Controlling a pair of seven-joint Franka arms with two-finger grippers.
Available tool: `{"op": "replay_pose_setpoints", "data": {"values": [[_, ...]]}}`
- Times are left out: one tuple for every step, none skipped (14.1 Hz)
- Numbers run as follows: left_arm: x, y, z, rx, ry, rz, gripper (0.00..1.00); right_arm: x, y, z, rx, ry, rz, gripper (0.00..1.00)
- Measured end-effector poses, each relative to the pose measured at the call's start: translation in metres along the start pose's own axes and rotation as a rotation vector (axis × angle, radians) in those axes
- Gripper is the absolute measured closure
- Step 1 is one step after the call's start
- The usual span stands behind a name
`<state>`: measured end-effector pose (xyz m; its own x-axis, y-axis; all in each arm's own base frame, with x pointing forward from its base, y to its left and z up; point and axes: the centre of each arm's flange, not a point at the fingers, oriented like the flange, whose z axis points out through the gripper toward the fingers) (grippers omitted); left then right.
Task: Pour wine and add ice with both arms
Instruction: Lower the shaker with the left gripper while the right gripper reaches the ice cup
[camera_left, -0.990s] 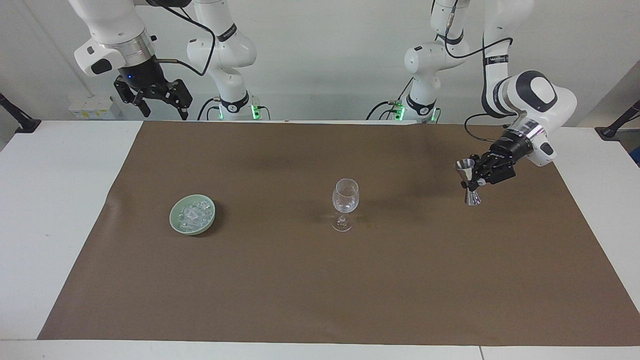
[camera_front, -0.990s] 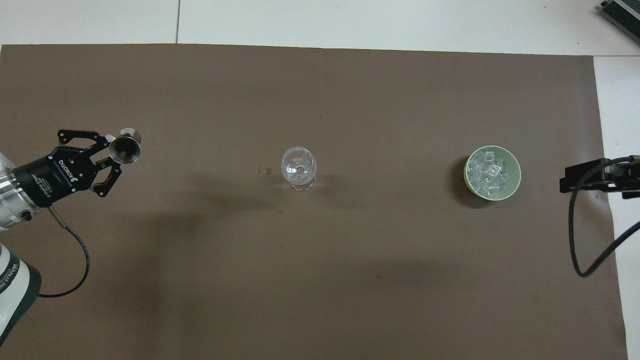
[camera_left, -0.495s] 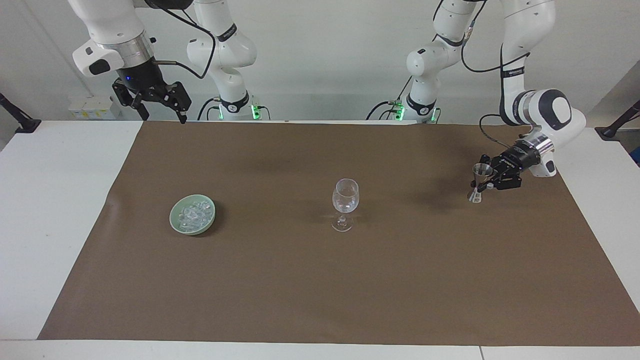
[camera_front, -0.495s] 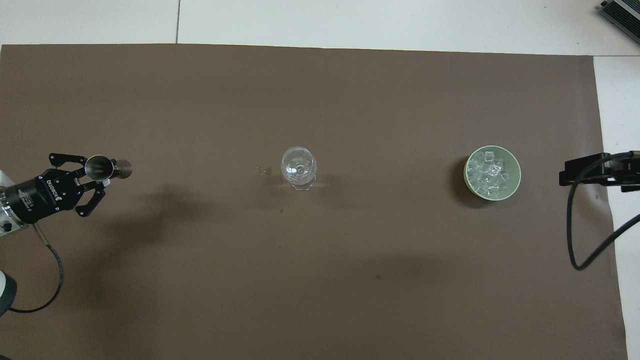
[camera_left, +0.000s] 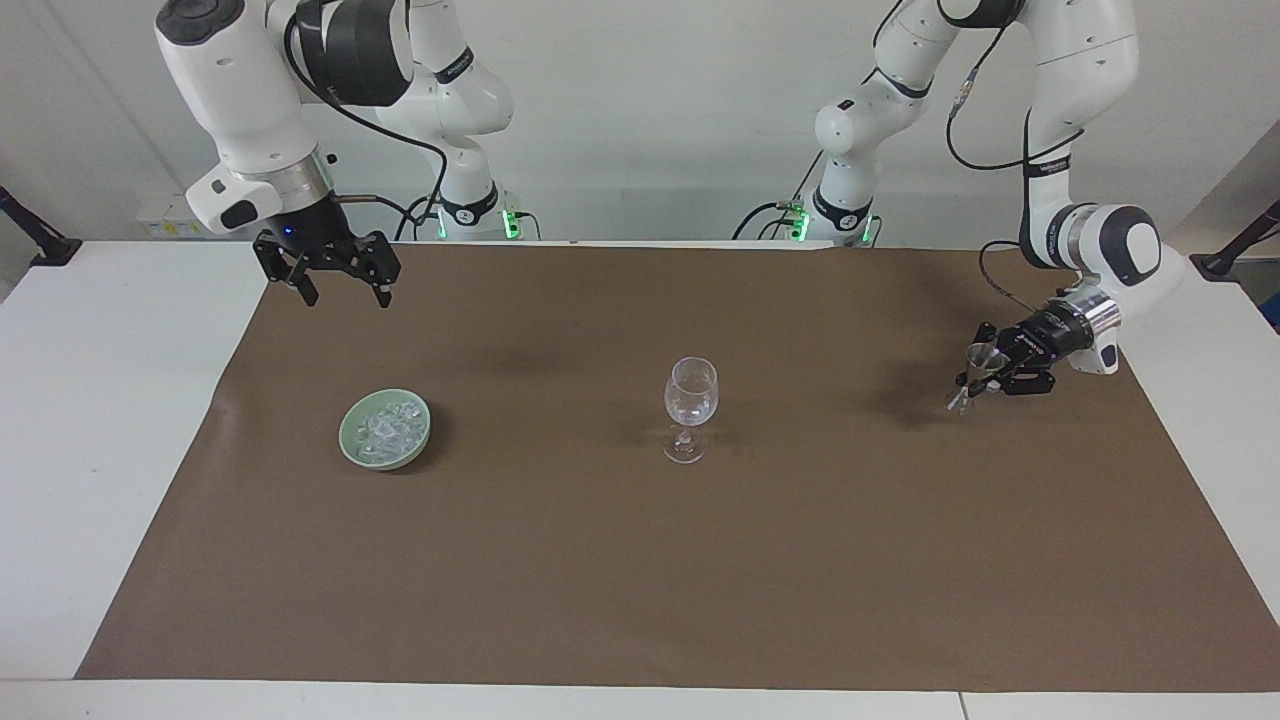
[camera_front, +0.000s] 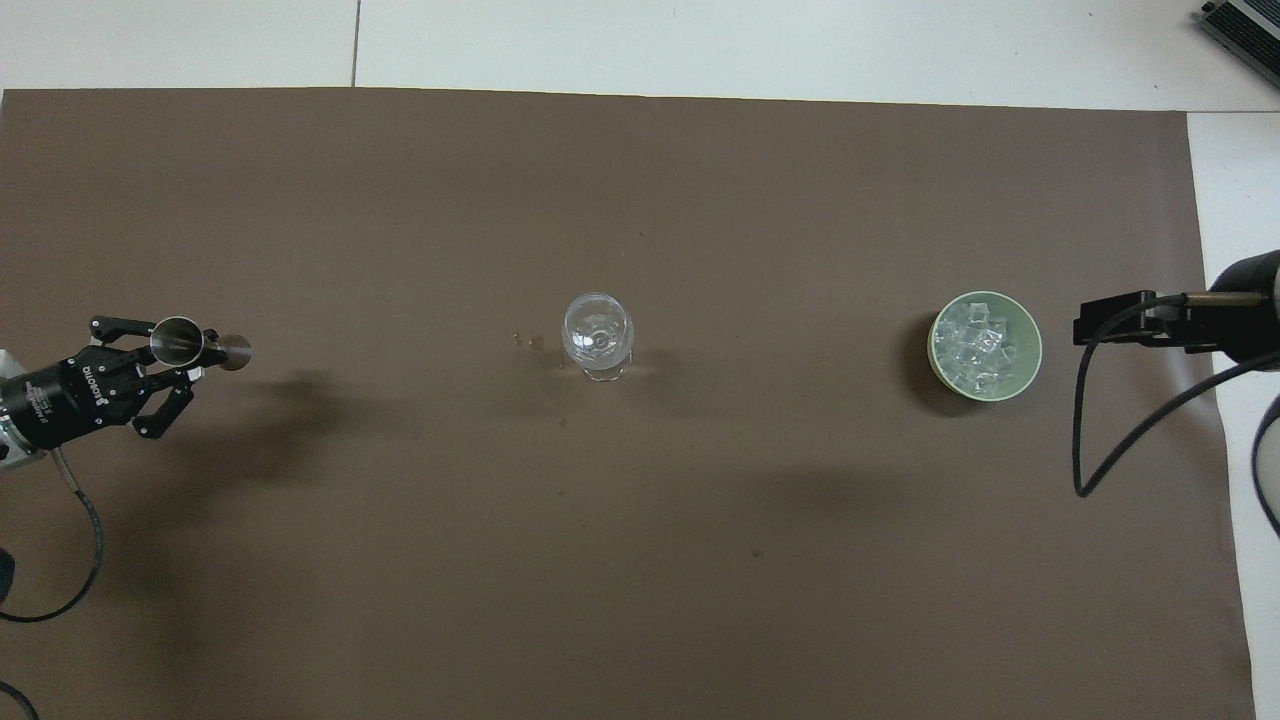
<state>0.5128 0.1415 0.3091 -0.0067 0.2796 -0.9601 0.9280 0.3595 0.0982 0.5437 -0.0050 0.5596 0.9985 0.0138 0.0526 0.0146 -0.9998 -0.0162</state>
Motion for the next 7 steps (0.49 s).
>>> {"op": "replay_pose_setpoints", "data": {"values": [[0.002, 0.002, 0.0, 0.002, 0.0, -0.01, 0.79, 0.0, 0.0, 0.013, 0.002, 0.007, -0.04, 0.0], [0.005, 0.004, 0.0, 0.004, -0.001, -0.017, 0.79, 0.001, 0.001, 0.027, 0.001, 0.023, -0.081, 0.0], [0.009, 0.006, 0.0, 0.006, -0.004, -0.026, 0.79, 0.0, 0.002, 0.041, 0.0, 0.032, -0.12, 0.0], [0.015, 0.007, 0.0, 0.009, -0.007, -0.036, 0.79, -0.001, 0.003, 0.056, -0.002, 0.036, -0.165, 0.0], [0.021, 0.008, 0.0, 0.012, -0.012, -0.046, 0.79, -0.002, 0.006, 0.069, -0.004, 0.041, -0.207, 0.0], [0.027, 0.01, -0.001, 0.018, -0.02, -0.054, 0.79, -0.003, 0.009, 0.081, -0.008, 0.051, -0.253, 0.0], [0.032, 0.011, -0.002, 0.026, -0.025, -0.059, 0.79, -0.003, 0.012, 0.094, -0.012, 0.062, -0.297, 0.0]]}}
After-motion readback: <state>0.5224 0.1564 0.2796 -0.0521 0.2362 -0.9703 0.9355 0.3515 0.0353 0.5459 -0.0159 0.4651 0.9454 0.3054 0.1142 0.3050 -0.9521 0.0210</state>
